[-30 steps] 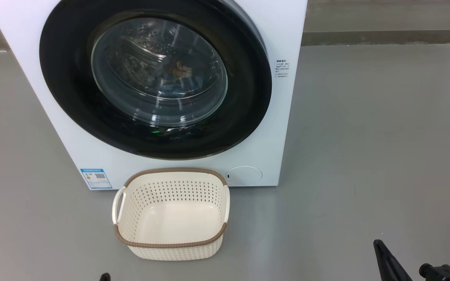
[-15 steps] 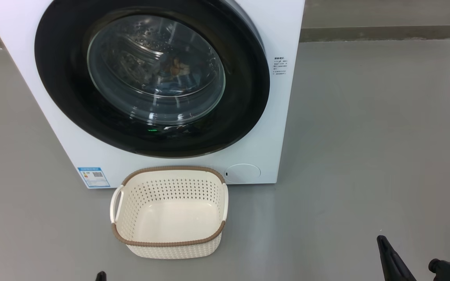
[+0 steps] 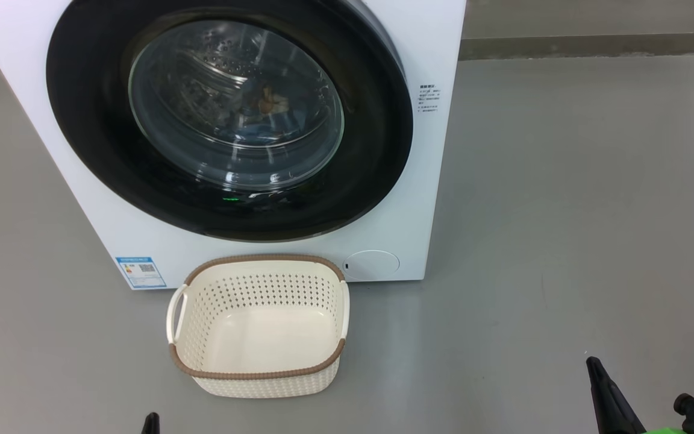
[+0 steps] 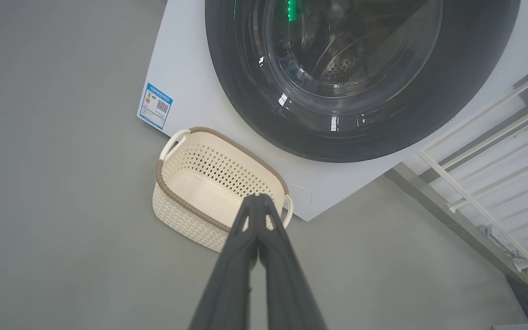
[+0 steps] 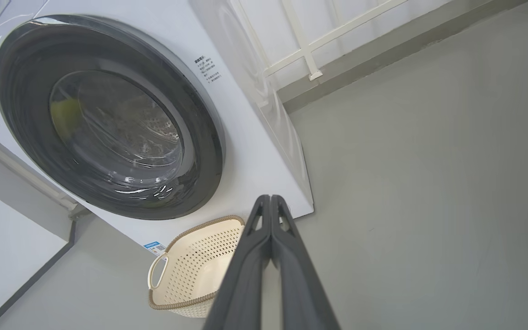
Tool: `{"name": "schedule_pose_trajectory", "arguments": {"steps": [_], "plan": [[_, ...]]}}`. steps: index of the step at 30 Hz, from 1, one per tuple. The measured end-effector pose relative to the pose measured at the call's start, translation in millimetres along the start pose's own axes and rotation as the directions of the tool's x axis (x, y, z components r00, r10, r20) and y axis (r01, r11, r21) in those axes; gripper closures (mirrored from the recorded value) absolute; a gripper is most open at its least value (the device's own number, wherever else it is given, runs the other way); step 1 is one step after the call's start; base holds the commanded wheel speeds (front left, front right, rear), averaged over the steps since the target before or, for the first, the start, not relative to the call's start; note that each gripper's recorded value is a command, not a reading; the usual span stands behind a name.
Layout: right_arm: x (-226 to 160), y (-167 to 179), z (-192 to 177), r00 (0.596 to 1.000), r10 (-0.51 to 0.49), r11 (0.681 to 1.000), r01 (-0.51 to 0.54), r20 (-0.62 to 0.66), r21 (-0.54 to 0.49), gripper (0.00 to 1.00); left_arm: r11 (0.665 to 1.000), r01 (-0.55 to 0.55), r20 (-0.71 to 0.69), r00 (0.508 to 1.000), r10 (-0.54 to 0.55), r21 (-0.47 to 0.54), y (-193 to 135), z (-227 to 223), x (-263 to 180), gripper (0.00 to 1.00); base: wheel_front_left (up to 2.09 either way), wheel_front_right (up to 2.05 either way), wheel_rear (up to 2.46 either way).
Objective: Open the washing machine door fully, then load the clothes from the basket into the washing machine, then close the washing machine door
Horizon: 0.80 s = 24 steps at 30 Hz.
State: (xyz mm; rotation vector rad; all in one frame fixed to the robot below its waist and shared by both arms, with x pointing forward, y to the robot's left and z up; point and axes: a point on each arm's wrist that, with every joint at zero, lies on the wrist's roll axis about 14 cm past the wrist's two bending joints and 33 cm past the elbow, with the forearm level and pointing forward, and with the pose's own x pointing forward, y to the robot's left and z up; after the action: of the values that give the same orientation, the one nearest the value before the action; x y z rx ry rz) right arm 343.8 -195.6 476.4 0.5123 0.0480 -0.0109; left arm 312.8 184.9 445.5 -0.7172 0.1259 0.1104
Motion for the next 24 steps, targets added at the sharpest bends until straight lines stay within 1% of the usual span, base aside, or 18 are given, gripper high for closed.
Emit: {"name": "schedule_pose_trajectory", "arguments": {"steps": [12, 17, 18, 24], "plan": [[4, -5, 0, 1.000, -0.028, 0.990, 0.028, -0.008, 0.141, 1.00, 0.993, -0.009, -0.008, 1.000, 0.009, -0.116, 0, 3, 7, 1.00, 0.00, 0.00, 0.00], [4, -6, -1, 0.999, -0.038, 0.979, 0.040, -0.015, 0.199, 1.00, 0.986, -0.006, -0.005, 1.000, 0.005, -0.165, -3, 6, 12, 1.00, 0.00, 0.00, 0.00], [5, -7, -1, 0.999, -0.042, 0.973, 0.044, -0.017, 0.226, 1.00, 0.983, -0.007, -0.006, 1.000, 0.006, -0.181, -2, 6, 13, 1.00, 0.00, 0.00, 0.00], [7, -7, 0, 0.999, -0.048, 0.954, 0.051, -0.017, 0.296, 1.00, 0.971, -0.002, -0.008, 1.000, 0.000, -0.238, -5, 9, 18, 1.00, 0.00, 0.00, 0.00]]}}
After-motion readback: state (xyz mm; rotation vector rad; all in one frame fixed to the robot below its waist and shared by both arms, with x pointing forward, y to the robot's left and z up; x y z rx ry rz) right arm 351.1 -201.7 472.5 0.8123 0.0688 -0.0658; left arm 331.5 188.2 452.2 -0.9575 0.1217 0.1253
